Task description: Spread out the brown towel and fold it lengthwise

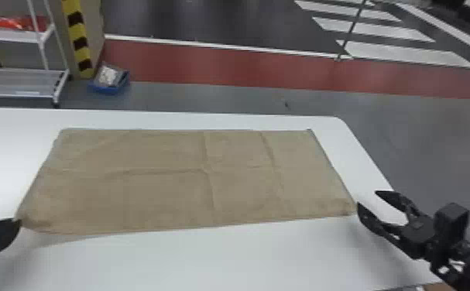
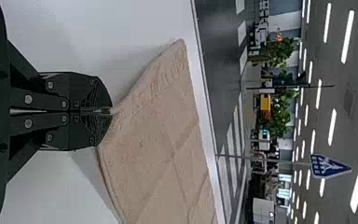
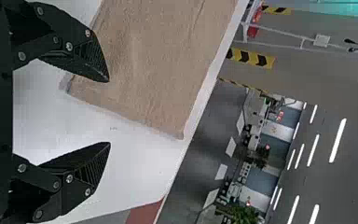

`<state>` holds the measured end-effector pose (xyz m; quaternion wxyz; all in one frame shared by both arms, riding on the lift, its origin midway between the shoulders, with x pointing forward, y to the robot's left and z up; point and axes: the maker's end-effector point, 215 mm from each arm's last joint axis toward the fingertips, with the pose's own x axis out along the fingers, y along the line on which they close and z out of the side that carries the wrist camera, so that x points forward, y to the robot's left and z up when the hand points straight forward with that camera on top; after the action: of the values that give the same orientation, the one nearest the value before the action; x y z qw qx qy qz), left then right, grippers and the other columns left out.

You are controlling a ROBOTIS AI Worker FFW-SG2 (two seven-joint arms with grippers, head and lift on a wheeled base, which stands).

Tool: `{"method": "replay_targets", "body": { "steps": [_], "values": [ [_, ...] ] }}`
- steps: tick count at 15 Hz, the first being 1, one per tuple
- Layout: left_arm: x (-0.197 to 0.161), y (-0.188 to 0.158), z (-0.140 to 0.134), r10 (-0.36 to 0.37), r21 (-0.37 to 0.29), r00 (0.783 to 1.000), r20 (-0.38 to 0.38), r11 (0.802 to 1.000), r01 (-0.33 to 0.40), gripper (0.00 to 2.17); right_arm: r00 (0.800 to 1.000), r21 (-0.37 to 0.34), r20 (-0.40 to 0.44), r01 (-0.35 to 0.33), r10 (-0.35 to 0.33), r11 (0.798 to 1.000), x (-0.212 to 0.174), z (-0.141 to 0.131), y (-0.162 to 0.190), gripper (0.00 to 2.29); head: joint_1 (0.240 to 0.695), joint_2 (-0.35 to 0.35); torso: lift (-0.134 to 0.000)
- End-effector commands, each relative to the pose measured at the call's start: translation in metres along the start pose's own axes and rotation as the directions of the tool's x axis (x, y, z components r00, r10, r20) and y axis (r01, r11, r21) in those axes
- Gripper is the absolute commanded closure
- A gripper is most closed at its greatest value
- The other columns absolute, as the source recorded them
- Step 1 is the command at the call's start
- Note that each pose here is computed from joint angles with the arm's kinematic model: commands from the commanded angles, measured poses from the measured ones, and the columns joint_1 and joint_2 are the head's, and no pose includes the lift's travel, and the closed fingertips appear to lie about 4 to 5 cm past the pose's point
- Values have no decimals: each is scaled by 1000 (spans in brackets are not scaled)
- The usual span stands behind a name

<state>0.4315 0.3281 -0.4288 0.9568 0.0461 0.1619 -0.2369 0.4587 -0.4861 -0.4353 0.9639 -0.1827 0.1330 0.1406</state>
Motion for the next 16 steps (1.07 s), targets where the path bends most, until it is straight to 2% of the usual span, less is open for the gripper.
{"method": "replay_targets", "body": {
  "steps": [1, 5, 11, 12, 16],
  "values": [
    [-1, -2, 6, -2, 7, 1000, 10, 1000, 2, 1258, 999, -35, -22, -36, 35, 999, 5, -10, 17, 471, 695, -200, -125],
    [-3, -3, 4, 5, 10, 1000, 6, 1000, -5, 1258, 998, -34, -45, -46, 45, 998, 3, -27, 21, 471, 695, -187, -125],
    [-6, -6, 1, 5, 11, 1000, 2, 1000, -5, 1258, 996, -44, -53, -75, 72, 996, 17, -29, 28, 478, 695, -192, -125],
    [-6, -6, 1, 8, 12, 1000, 1, 1000, -8, 1258, 994, -47, -71, -87, 84, 995, 23, -31, 32, 562, 695, -191, -125],
    [-8, -7, 4, 9, 18, 1000, 5, 1000, -9, 1258, 986, -37, -119, -118, 113, 992, 31, -41, 43, 566, 695, -170, -125]
  ]
}}
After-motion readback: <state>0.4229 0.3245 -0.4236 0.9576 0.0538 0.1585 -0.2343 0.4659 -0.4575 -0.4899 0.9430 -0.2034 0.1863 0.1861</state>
